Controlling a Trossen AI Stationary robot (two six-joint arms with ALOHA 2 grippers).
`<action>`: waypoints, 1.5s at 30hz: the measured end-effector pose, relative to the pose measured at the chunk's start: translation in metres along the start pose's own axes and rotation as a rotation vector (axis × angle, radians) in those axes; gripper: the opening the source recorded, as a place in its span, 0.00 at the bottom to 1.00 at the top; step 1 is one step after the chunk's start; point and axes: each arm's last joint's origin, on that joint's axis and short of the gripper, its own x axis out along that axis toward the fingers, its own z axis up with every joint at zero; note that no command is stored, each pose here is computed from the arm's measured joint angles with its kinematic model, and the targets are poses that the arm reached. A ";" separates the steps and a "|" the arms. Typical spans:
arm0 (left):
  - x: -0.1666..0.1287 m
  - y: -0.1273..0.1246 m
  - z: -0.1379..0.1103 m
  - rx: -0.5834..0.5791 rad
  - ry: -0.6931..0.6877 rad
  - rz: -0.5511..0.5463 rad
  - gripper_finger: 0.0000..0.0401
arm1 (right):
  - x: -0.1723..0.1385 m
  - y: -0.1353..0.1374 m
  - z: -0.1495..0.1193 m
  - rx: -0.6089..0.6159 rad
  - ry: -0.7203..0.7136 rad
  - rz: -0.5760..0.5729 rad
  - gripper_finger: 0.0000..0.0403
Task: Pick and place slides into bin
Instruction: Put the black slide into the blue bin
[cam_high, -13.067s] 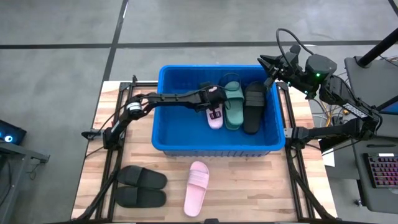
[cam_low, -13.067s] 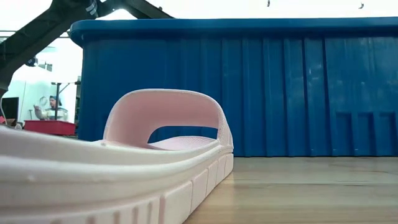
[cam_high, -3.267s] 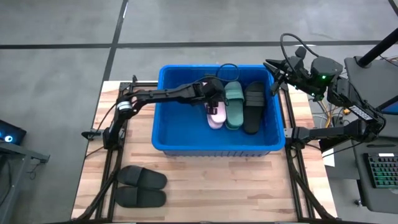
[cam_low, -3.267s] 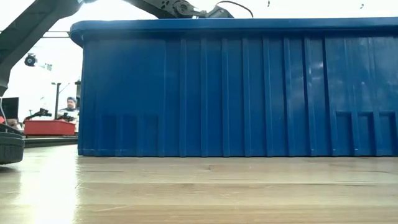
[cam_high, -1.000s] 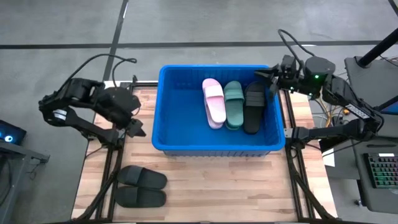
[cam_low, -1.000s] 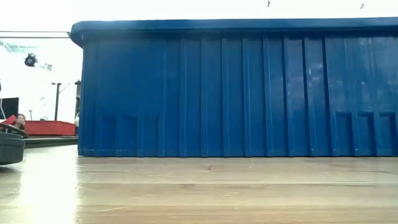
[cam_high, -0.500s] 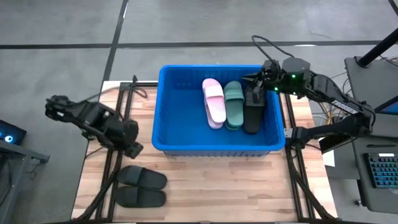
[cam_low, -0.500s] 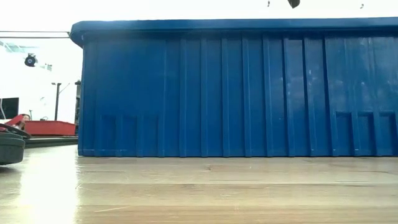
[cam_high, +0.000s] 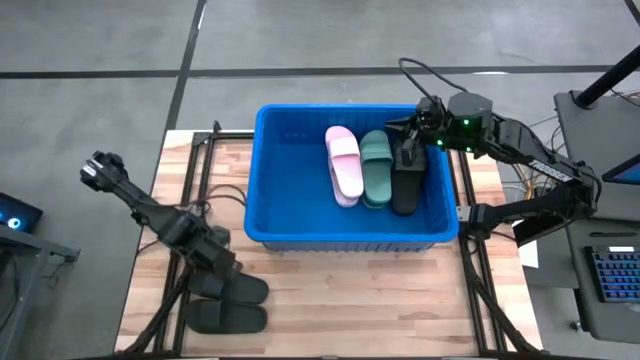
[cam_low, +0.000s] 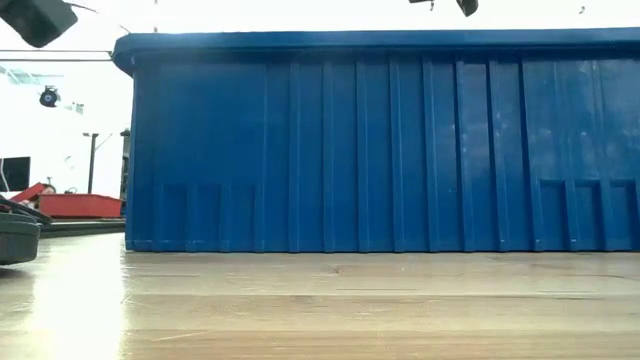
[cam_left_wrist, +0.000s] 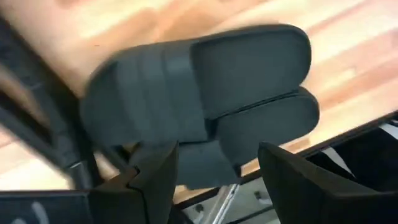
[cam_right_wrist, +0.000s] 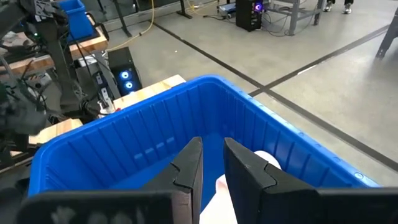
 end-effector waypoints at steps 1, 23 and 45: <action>0.006 0.001 0.000 0.002 0.006 -0.006 0.51 | 0.000 0.000 0.000 -0.002 0.000 0.000 0.14; 0.053 0.070 -0.004 -0.249 0.064 -0.113 0.51 | 0.000 0.000 -0.001 -0.004 0.015 -0.005 0.14; 0.100 0.097 0.009 -0.164 0.232 -0.319 0.51 | -0.001 -0.001 -0.002 -0.034 0.023 -0.004 0.14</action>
